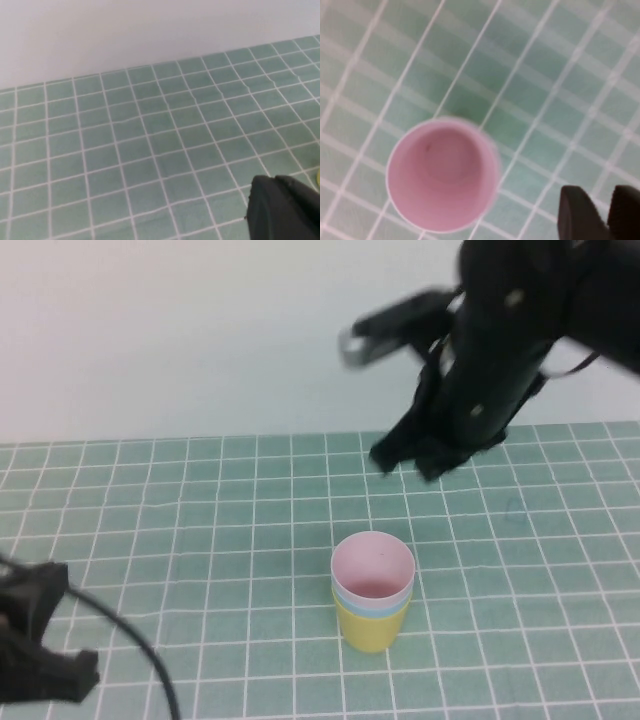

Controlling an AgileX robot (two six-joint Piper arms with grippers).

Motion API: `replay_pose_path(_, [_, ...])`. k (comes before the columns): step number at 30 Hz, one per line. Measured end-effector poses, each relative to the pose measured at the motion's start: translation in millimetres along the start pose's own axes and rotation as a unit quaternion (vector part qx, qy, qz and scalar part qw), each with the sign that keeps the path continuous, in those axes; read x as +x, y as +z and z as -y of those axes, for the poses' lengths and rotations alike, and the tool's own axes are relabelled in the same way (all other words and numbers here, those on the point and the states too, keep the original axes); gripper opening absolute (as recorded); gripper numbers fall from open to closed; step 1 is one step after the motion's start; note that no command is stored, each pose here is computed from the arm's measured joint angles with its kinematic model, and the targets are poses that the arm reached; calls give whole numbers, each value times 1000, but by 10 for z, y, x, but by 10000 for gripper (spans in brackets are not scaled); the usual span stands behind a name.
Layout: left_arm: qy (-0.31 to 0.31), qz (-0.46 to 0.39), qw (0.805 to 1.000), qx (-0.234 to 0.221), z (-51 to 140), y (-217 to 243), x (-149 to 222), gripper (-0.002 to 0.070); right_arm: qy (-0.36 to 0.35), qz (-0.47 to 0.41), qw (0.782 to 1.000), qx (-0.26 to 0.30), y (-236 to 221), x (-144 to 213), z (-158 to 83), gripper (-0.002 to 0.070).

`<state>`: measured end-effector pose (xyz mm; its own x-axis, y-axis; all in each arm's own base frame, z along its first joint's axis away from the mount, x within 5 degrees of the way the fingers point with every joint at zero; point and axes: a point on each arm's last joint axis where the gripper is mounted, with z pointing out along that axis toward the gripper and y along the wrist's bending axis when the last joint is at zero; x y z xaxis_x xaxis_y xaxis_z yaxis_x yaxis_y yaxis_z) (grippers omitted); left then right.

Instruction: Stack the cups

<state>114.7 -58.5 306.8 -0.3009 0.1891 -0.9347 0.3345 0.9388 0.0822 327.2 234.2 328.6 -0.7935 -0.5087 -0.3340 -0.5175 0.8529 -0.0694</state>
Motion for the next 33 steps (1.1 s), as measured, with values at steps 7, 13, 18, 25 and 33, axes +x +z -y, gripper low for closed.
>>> replay_pose_path(7, [-55, 116, 988, 86, 23, -254, 45, -1, 18, 133, 990, 40, -1065, 257, 73, 30])
replay_pose_path(13, [-66, 139, 985, 83, -34, -356, 37, -1, -9, 211, 976, 57, -1733, 631, -14, 1])
replay_pose_path(18, [-70, 135, 986, 73, -51, -351, 44, -1, -13, 221, 974, 50, -1887, 1042, -27, -1])
replay_pose_path(25, [-32, 109, 993, -26, -219, -331, 99, -1, 5, 227, 973, 47, -1794, 1644, 103, -1])
replay_pose_path(33, [26, 133, 989, -59, -265, -347, 53, -1, 3, 317, 948, 35, -1950, 1925, 219, -1])
